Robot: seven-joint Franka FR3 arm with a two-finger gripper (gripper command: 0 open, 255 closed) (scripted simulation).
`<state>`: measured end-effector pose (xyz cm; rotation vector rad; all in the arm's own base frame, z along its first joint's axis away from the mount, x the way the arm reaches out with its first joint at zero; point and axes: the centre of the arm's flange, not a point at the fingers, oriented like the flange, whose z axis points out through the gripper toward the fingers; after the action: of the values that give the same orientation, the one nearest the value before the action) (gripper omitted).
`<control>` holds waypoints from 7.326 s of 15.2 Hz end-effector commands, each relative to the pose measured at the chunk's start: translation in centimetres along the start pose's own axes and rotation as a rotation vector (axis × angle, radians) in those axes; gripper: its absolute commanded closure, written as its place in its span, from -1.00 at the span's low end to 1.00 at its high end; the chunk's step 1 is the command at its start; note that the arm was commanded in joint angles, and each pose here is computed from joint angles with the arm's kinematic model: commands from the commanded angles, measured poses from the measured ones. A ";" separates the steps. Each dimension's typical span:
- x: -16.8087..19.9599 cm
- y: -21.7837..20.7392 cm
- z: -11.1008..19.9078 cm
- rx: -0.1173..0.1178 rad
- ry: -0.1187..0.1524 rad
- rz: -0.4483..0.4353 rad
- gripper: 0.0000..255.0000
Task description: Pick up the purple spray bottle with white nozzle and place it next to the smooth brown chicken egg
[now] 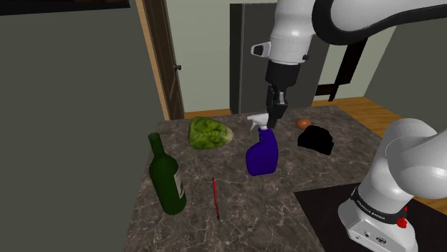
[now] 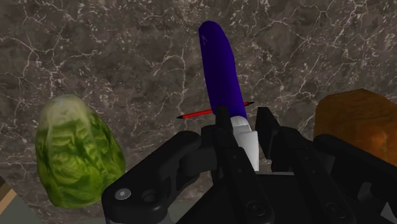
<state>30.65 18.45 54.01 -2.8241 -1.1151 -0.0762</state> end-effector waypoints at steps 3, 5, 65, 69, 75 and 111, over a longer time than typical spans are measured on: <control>0.2 -0.3 -2.1 0.000 0.000 0.000 1.00; 0.3 -0.4 -3.1 0.000 0.000 0.000 1.00; -6.7 33.1 -10.7 0.000 0.000 0.000 1.00; -7.9 38.1 -9.4 0.000 0.000 0.000 1.00; -9.8 45.6 -7.5 0.000 0.000 0.000 1.00; -11.4 49.0 5.6 0.000 0.000 0.000 -1.00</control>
<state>55.85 -24.19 43.61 -2.8242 -1.1148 -0.0755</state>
